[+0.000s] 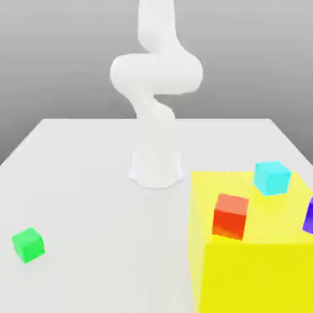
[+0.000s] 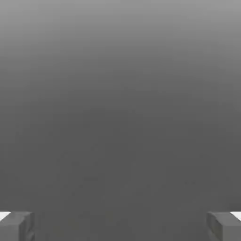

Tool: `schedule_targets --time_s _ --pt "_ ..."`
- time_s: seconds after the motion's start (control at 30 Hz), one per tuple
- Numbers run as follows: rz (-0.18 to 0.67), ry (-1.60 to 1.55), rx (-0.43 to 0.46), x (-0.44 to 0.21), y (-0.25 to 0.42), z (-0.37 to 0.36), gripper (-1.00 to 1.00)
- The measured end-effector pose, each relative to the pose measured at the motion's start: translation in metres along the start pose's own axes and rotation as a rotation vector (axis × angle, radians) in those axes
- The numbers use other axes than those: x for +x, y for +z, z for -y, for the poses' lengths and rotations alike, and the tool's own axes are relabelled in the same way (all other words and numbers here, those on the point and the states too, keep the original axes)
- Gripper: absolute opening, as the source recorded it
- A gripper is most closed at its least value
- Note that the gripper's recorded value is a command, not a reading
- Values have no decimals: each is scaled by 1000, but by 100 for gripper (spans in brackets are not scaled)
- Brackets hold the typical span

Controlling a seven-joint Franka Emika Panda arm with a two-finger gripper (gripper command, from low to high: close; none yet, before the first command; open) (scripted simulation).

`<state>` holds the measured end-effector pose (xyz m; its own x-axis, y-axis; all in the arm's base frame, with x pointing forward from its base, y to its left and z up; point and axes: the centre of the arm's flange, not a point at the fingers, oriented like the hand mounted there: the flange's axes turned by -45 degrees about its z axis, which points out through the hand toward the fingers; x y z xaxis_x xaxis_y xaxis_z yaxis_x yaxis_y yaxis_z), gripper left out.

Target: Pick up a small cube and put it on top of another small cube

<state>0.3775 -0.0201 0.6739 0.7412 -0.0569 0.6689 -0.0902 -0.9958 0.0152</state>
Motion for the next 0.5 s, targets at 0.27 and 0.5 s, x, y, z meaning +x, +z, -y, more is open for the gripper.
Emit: schedule_targets --time_s 0.27,0.5 --pt "226 145 -184 -39 149 -84 0" --pt "419 296 -266 -119 248 -169 0"
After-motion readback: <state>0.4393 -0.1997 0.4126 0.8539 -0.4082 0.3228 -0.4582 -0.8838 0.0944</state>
